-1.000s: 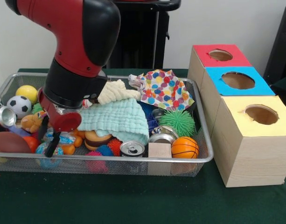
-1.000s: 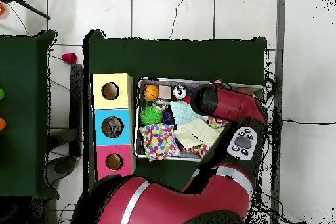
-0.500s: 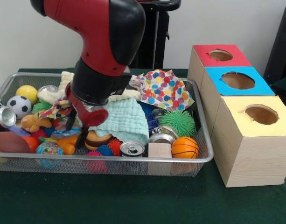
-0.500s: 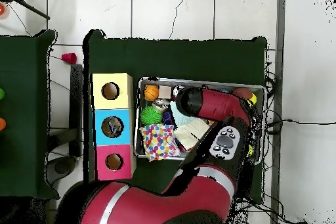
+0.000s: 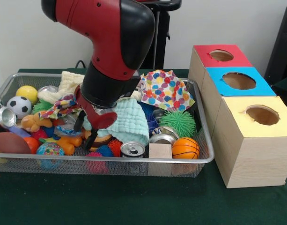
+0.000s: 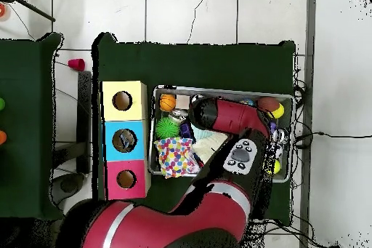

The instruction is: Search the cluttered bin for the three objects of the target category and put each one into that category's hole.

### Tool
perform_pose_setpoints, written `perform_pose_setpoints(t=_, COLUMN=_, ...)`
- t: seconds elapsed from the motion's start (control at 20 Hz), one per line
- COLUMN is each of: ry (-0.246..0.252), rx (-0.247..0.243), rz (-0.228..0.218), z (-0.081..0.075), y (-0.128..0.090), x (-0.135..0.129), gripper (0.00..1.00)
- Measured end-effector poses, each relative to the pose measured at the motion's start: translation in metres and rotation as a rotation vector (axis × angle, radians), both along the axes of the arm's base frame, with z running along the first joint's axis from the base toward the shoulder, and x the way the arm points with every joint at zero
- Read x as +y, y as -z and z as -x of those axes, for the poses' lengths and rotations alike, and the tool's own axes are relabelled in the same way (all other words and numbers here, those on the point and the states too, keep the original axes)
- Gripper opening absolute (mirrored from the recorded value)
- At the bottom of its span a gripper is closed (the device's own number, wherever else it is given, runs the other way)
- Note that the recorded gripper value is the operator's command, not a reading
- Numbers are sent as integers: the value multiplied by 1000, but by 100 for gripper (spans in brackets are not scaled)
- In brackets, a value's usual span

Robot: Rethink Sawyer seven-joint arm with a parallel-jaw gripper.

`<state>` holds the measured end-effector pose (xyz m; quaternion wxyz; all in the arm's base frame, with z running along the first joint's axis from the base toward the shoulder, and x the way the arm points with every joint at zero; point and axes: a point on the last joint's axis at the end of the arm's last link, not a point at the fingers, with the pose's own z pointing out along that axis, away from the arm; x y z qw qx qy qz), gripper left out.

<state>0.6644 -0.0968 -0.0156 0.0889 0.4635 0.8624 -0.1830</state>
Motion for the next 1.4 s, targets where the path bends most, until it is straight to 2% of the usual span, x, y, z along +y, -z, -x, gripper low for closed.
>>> perform_pose_setpoints(t=0.25, ry=-6, rx=23, rz=8, z=6, y=16, x=-1, gripper=100)
perform_pose_setpoints(t=0.4, ry=-7, rx=55, rz=17, z=17, y=31, x=-4, gripper=100)
perform_pose_setpoints(t=0.7, ry=-10, rx=83, rz=31, z=26, y=39, x=-6, gripper=100)
perform_pose_setpoints(t=0.9, ry=3, rx=123, rz=40, z=32, y=34, x=-6, gripper=100)
perform_pose_setpoints(t=1.15, ry=49, rx=195, rz=35, z=37, y=16, x=-8, gripper=100)
perform_pose_setpoints(t=1.4, ry=72, rx=210, rz=41, z=34, y=-3, x=-13, gripper=100)
